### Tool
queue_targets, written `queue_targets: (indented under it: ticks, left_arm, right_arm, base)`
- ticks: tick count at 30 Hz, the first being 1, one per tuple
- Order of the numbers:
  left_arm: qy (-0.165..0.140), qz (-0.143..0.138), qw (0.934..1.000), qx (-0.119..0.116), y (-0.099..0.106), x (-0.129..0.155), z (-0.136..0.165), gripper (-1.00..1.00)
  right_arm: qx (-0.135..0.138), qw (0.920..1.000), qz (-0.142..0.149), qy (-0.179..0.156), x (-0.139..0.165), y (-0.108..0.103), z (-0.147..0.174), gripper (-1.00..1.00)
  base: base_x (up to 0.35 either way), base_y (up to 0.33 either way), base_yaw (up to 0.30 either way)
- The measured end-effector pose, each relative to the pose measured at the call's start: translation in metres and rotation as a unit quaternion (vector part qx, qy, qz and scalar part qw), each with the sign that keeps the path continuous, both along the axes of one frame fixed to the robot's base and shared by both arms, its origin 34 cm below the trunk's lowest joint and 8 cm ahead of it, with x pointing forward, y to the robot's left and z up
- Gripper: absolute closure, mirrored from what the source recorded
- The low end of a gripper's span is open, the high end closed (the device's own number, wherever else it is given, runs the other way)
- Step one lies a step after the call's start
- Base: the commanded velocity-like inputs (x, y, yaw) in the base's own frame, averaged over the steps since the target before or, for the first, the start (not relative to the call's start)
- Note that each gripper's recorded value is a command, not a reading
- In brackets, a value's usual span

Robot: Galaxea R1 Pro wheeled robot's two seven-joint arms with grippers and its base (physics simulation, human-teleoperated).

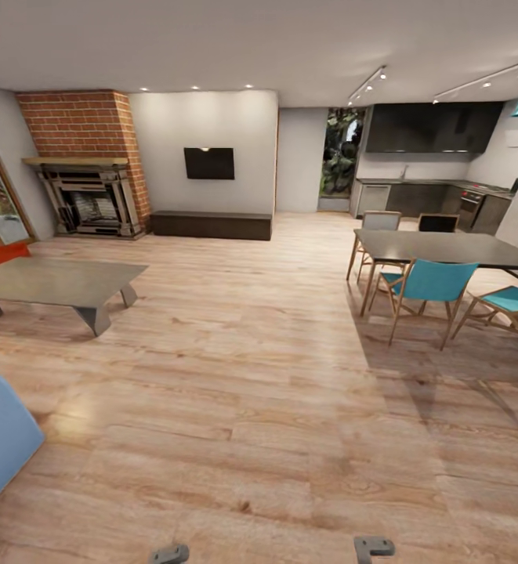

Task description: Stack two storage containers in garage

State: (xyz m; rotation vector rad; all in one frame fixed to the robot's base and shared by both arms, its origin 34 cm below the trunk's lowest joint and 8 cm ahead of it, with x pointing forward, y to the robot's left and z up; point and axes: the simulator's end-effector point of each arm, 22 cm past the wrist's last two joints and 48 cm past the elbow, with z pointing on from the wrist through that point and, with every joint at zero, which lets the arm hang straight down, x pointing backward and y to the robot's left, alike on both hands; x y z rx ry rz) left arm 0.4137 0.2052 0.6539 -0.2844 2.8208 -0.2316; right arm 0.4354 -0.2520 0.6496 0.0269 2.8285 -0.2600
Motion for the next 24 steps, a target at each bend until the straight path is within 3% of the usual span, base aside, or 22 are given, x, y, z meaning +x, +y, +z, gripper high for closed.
queue_targets:
  ticks: [24]
  left_arm:
    - [0.000, 0.000, 1.0000, 0.000, -0.0001, 0.0000, 0.0000, -1.00]
  right_arm:
    - [0.001, 1.0000, 0.000, 0.000, 0.0003, 0.0009, 0.0001, -1.00]
  base:
    - [0.333, 0.000, 0.000]
